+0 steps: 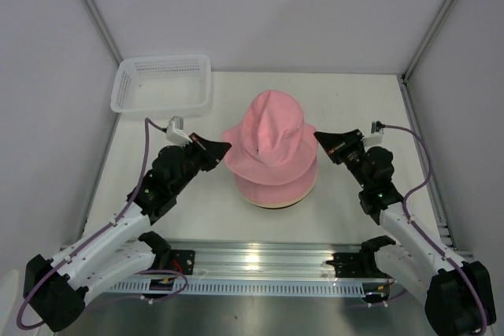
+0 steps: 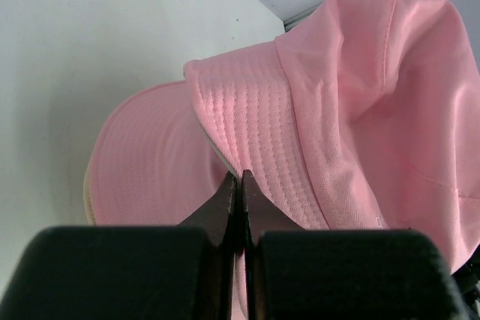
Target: Stack the hats
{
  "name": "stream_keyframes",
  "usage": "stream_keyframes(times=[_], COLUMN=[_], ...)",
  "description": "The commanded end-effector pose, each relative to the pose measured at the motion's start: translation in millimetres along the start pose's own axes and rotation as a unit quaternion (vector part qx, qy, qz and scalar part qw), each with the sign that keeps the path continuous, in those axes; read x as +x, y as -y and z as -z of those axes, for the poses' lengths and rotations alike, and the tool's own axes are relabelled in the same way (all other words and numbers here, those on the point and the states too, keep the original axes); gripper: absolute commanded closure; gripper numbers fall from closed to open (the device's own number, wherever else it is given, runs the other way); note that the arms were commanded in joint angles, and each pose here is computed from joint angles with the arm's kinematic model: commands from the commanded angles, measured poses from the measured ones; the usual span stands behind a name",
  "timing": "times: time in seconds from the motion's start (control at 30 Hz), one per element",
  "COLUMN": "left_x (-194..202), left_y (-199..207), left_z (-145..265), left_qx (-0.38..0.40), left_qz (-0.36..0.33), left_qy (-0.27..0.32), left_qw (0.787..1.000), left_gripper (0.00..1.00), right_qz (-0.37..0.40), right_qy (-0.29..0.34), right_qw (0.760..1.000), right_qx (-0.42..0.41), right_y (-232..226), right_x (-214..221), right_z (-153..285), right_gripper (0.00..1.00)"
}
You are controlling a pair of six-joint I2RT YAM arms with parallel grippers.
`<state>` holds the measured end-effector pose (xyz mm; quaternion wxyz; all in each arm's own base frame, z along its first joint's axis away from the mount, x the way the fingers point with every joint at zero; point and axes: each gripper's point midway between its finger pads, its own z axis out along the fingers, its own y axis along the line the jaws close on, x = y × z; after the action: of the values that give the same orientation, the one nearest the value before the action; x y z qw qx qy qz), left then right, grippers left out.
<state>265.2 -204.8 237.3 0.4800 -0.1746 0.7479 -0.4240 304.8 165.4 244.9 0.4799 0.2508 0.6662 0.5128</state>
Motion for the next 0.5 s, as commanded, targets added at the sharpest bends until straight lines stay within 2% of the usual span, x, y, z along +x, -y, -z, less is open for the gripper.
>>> stream_keyframes(times=[0.0, 0.2, 0.27, 0.47], left_x=[4.9, 18.8, 24.0, 41.3], left_y=[-2.2, -32.0, -51.9, -67.2], left_z=[-0.4, 6.6, 10.0, 3.3], left_qx=[-0.005, -0.044, -0.08, -0.101], left_qz=[-0.002, 0.027, 0.033, 0.025], left_qy=[-0.004, -0.007, -0.007, -0.031], left_qw=[1.0, 0.999, 0.996, 0.994], left_gripper=[0.99, 0.99, 0.99, 0.99], right_qz=[0.017, 0.032, 0.032, 0.029], right_qy=[0.017, 0.019, 0.008, -0.015], right_qw=[0.999, 0.999, 0.999, 0.997], right_qx=[-0.035, -0.017, 0.006, 0.072], right_y=[-23.8, -17.2, -3.8, 46.0], right_x=[-9.3, -9.3, -3.4, 15.3], right_z=[2.8, 11.2, 12.5, 15.9], right_gripper=[1.0, 1.0, 1.0, 1.0])
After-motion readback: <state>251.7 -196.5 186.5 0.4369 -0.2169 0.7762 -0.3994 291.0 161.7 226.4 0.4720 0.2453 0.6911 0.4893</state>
